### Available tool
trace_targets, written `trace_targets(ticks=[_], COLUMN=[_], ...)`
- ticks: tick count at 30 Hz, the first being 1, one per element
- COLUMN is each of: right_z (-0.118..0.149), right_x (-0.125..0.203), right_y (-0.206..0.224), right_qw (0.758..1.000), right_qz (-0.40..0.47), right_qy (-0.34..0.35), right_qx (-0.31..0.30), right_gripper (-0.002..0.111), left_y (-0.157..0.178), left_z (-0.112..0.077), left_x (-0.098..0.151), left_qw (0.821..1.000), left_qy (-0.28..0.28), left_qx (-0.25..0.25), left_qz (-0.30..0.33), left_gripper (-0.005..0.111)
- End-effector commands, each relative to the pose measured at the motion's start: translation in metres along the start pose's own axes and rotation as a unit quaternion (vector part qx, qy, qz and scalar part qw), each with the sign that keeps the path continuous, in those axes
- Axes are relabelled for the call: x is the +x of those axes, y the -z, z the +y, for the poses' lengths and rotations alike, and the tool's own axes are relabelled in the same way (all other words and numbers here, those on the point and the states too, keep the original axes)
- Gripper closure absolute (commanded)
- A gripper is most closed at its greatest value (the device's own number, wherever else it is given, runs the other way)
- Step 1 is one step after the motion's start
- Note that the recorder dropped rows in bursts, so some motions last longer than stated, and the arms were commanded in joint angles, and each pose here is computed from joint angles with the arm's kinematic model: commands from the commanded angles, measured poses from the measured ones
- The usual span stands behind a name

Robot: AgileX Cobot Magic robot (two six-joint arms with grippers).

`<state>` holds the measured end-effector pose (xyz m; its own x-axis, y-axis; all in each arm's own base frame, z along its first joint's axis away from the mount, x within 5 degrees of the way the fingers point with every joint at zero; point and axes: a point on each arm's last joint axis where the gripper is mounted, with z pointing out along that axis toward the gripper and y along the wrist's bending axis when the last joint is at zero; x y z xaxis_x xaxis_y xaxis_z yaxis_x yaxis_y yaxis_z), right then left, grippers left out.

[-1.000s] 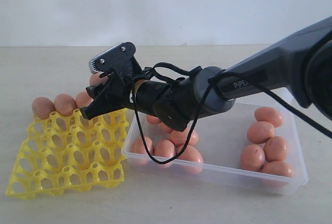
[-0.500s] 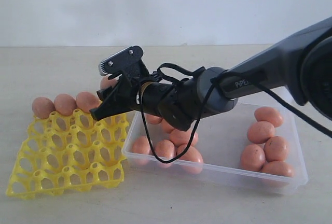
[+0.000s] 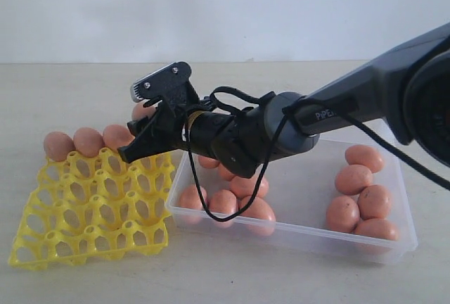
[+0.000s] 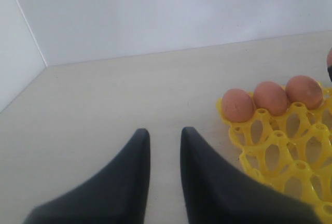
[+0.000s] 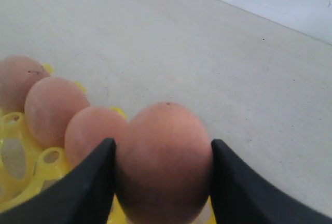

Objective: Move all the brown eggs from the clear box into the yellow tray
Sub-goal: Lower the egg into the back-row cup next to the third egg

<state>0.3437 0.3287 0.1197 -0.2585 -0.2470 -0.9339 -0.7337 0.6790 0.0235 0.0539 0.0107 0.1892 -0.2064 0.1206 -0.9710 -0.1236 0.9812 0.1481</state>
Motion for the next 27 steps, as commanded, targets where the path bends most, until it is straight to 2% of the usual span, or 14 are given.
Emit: trace_targets(ticks=[1,27], right_z=[0.004,0.008], right_x=[-0.003,-0.005], right_y=[-0.001,-0.013], right_qw=[1.0,1.0], right_qz=[-0.01,0.024], right_qy=[0.001,0.002], right_qx=[-0.006,-0.004], right_gripper=[0.108,0.108], left_y=[0.0,0.0], left_z=[0.0,0.0], left_x=[0.001,0.001], left_qw=[1.0,1.0], left_qy=[0.002,0.002], left_qx=[-0.001,-0.001], left_qz=[0.0,0.0], left_gripper=[0.085,0.085])
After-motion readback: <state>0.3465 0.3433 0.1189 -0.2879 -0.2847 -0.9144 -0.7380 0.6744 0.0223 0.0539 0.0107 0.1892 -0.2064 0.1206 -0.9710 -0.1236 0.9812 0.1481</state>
